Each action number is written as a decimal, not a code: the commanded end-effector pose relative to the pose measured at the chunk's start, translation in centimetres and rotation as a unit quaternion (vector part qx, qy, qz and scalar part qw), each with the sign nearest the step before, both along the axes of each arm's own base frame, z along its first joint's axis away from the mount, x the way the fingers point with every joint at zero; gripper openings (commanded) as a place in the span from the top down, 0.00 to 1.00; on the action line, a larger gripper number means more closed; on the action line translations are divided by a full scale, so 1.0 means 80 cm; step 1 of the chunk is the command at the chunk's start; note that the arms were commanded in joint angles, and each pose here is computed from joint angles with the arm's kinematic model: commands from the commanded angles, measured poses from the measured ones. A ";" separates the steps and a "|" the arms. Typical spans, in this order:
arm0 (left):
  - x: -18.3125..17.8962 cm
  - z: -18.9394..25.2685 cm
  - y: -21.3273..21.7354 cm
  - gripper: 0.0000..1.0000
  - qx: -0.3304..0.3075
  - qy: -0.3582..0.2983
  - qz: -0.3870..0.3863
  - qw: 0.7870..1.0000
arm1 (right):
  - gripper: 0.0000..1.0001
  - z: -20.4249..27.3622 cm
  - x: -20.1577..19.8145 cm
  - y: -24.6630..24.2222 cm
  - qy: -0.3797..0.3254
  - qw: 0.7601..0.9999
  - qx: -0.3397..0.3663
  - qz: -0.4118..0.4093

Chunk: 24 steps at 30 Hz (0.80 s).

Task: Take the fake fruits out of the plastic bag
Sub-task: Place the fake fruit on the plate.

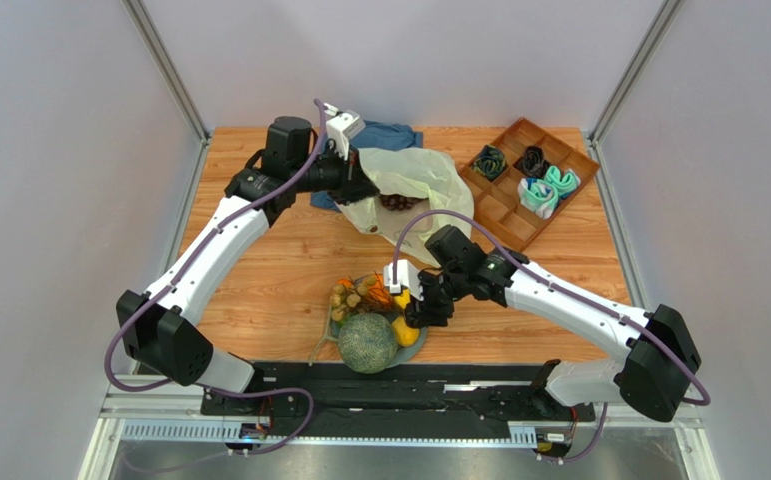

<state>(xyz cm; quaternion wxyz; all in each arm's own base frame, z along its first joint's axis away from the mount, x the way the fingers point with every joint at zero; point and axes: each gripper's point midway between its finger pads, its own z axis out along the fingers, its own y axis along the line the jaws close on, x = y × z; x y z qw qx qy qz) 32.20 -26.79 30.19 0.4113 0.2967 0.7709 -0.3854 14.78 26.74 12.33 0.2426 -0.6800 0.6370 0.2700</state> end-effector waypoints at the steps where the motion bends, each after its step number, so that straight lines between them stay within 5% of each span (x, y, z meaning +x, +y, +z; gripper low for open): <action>1: 0.003 0.027 -0.002 1.00 -0.018 -0.028 -0.005 0.999 | 0.73 0.055 0.063 0.033 -0.059 0.994 0.057 -0.066; 9: 0.004 0.031 0.009 1.00 -0.018 -0.034 0.004 0.999 | 0.74 0.063 0.169 0.041 -0.035 0.990 0.058 -0.124; 18: 0.010 0.024 0.018 1.00 -0.017 -0.030 0.015 0.999 | 0.71 -0.009 0.153 0.047 0.136 0.987 -0.022 -0.087; 24: 0.021 0.021 0.019 1.00 -0.018 -0.024 0.019 0.999 | 0.71 -0.033 0.147 0.040 0.187 0.978 -0.058 -0.073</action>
